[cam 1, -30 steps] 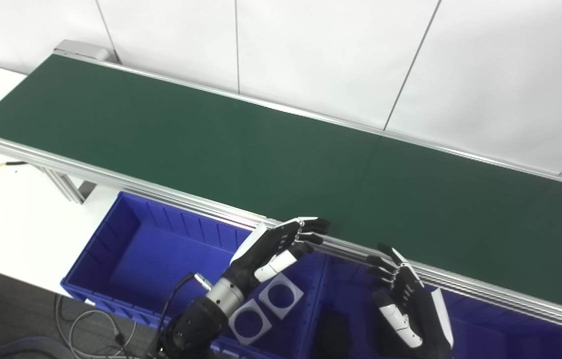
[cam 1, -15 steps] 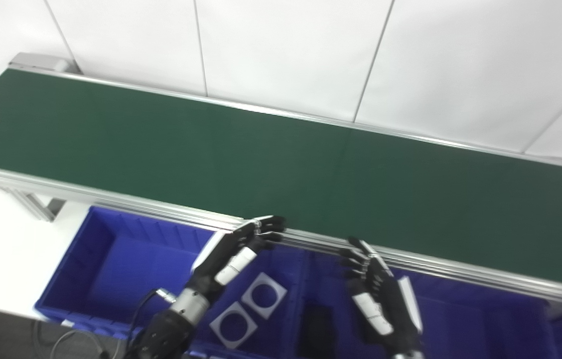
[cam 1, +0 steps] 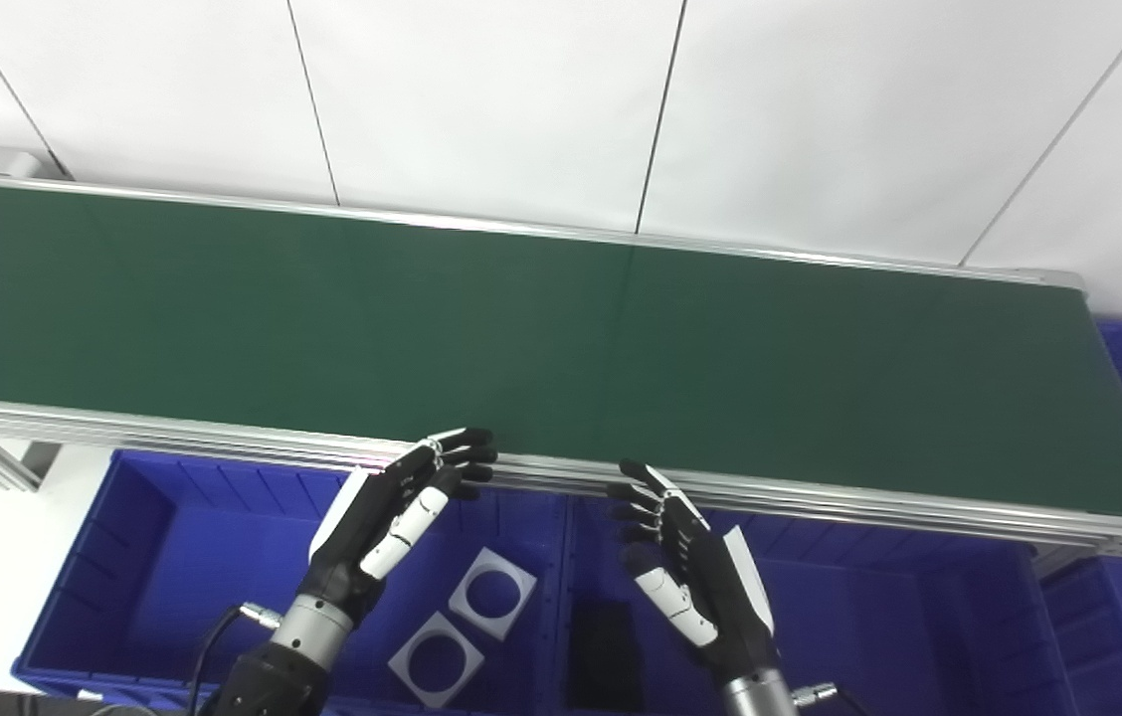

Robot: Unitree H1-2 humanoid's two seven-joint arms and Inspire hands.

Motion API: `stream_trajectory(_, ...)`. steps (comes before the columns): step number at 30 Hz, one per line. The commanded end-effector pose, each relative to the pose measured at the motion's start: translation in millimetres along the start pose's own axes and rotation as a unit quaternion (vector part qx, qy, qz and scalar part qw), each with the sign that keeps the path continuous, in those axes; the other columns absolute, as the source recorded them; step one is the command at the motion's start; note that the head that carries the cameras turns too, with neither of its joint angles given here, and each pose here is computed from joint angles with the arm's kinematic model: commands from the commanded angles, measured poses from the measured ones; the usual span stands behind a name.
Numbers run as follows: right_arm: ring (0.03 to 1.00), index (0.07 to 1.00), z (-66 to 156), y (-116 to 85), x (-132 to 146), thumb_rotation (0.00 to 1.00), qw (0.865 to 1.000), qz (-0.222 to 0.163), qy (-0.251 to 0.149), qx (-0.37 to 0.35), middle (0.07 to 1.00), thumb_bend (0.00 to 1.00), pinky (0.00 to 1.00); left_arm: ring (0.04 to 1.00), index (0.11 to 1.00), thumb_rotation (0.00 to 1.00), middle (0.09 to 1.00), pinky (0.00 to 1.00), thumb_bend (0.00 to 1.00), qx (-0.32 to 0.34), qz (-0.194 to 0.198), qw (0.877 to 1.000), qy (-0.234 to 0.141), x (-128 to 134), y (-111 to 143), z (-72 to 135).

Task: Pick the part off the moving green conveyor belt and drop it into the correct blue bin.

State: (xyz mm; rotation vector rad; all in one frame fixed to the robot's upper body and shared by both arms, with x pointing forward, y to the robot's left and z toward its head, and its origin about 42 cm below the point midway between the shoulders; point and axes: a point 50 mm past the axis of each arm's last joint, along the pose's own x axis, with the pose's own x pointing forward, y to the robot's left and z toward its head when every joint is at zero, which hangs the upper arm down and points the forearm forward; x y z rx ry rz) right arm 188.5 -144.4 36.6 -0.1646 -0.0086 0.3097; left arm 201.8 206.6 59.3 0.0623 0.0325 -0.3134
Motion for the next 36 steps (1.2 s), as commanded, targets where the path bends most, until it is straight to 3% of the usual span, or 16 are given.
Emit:
stream_trajectory(1,0.751,0.867,10.8,4.4,10.9,0.84,0.999,-0.005,-0.033,0.004,0.792,0.71,0.67,0.741,0.804,0.85,0.775,0.71,0.47,0.002,0.000,1.000,-0.022,4.5,5.8,13.3)
stream_trajectory(7,0.747,0.880,9.1,4.3,12.2,0.83,1.000,-0.005,-0.031,0.002,0.797,0.71,0.68,0.732,0.795,0.89,0.768,0.70,0.46,0.006,0.004,1.000,-0.019,4.1,5.3,15.0)
stream_trajectory(14,0.748,0.873,10.0,2.7,10.3,0.84,1.000,-0.007,-0.029,0.001,0.791,0.70,0.67,0.730,0.795,0.82,0.773,0.70,0.46,-0.003,0.005,1.000,-0.021,2.6,5.5,14.0)
stream_trajectory(29,0.742,0.879,9.8,4.9,11.9,0.83,1.000,-0.008,-0.028,0.004,0.792,0.71,0.67,0.733,0.787,0.85,0.768,0.70,0.46,0.006,0.007,1.000,-0.015,2.0,6.8,16.6)
stream_trajectory(36,0.752,0.874,7.9,-4.1,7.2,0.82,1.000,-0.009,-0.029,0.004,0.794,0.69,0.68,0.730,0.796,0.80,0.773,0.69,0.45,-0.007,0.001,1.000,-0.023,4.6,-1.9,13.7)
